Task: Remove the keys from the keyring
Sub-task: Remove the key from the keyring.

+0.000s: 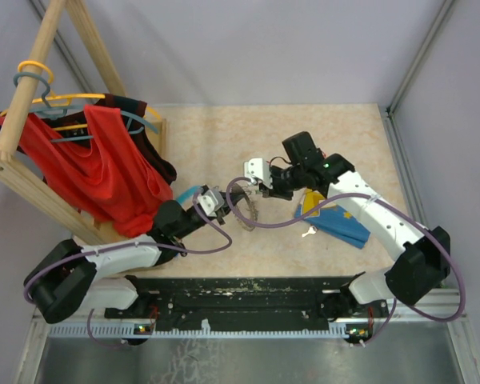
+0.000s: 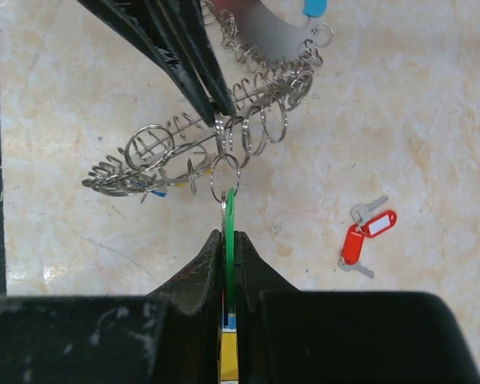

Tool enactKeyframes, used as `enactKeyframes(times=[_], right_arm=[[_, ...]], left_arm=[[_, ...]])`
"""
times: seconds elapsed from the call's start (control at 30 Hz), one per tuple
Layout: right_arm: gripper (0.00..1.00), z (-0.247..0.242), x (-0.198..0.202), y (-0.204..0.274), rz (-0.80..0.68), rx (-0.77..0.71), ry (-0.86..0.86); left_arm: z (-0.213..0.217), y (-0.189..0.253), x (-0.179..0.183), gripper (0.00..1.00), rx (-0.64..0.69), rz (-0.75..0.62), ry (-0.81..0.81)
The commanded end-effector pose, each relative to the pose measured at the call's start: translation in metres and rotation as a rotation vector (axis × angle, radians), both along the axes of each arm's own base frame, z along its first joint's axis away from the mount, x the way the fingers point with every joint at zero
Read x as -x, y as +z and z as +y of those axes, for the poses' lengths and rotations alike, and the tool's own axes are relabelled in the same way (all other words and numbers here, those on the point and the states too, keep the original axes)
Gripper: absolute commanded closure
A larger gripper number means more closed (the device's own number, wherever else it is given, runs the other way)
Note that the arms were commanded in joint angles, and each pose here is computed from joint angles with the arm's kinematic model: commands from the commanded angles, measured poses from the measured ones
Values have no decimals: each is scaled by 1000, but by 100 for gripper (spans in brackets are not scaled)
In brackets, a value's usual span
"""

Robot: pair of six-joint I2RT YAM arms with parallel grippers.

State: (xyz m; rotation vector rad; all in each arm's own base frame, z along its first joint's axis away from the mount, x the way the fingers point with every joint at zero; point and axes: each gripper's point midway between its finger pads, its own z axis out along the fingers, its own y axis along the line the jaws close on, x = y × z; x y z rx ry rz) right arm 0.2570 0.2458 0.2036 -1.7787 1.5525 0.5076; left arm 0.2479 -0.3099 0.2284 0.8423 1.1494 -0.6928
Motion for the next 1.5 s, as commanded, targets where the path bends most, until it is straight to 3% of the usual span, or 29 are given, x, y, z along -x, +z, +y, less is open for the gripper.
enactKeyframes(times=[0.0,0.3,0.73,1.47], right_arm=[[100,0,-19,14,-95,-28,-58],[100,13,0,8,-66,-50,43],[100,24,14,13,-50,-57,110],[100,30,8,26,-40,-70,61]], left_arm=[[8,15,-2,100,34,-76,44],[7,14,-6,100,29,-93,57],[2,-1,-17,100,12,17,83],[-11,-21,-7,100,-15,209,10]])
